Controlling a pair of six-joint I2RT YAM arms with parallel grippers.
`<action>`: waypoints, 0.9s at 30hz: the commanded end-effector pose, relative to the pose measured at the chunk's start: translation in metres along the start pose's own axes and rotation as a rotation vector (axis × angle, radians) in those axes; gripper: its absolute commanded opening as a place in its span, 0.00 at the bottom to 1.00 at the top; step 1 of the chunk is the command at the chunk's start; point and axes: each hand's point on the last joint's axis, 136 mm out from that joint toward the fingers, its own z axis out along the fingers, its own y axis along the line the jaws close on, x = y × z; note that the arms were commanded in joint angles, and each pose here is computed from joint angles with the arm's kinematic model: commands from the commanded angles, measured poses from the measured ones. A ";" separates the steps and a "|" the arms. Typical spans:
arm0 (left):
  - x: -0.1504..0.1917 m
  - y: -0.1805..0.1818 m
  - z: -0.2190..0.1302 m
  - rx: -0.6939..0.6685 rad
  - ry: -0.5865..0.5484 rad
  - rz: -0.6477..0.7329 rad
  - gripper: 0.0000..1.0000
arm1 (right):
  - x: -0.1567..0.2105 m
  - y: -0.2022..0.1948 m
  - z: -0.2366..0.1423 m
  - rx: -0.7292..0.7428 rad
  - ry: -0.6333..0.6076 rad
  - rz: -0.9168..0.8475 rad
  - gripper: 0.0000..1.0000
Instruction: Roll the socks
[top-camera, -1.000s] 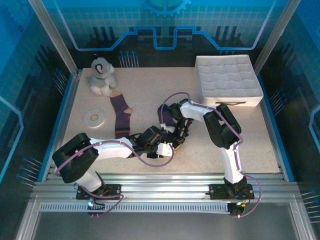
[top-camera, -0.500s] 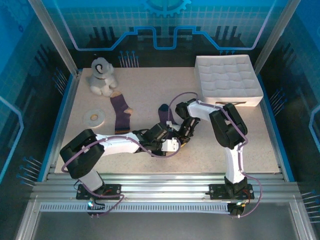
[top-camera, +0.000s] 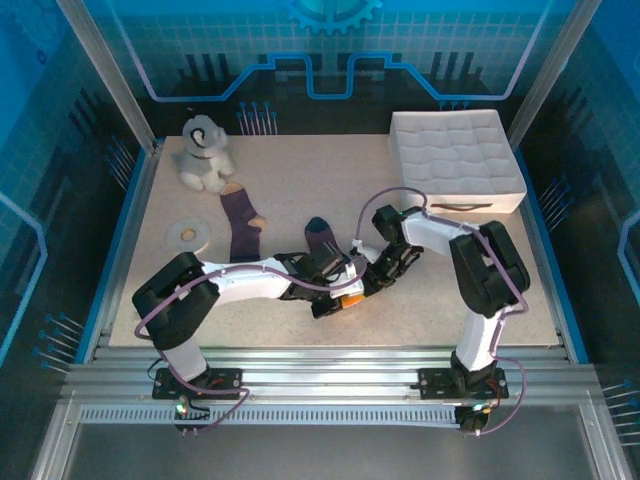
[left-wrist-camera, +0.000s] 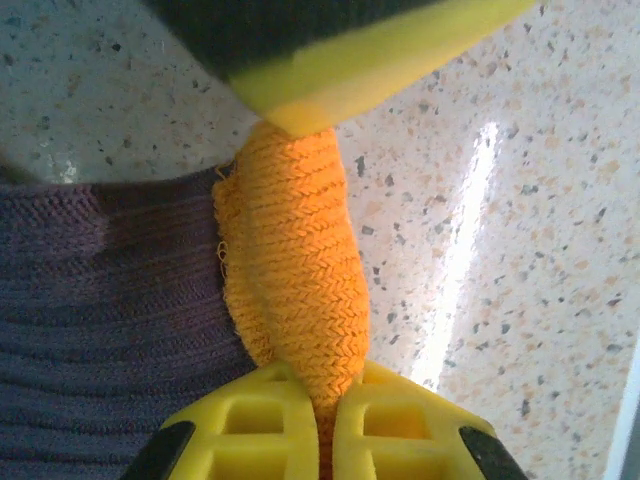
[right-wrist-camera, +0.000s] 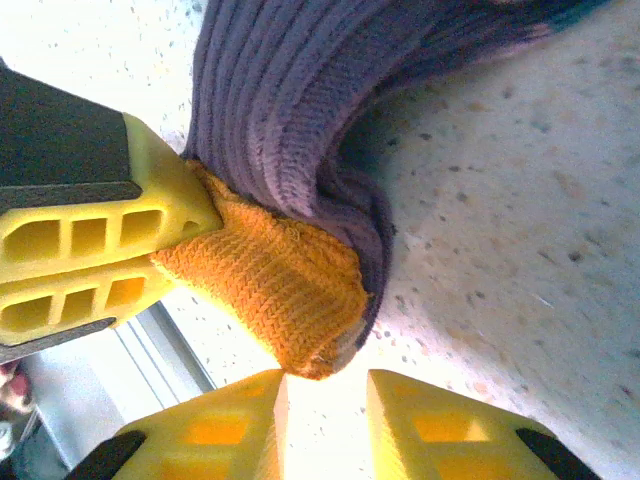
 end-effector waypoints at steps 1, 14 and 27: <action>0.024 -0.018 0.010 0.099 0.060 -0.130 0.00 | -0.013 0.001 -0.016 0.038 -0.128 -0.029 0.26; 0.035 -0.013 0.011 0.204 0.016 -0.318 0.00 | -0.032 0.030 -0.059 0.056 -0.525 -0.074 0.31; 0.046 -0.014 0.009 0.341 -0.010 -0.453 0.00 | -0.025 0.031 -0.032 -0.078 -0.739 -0.037 0.44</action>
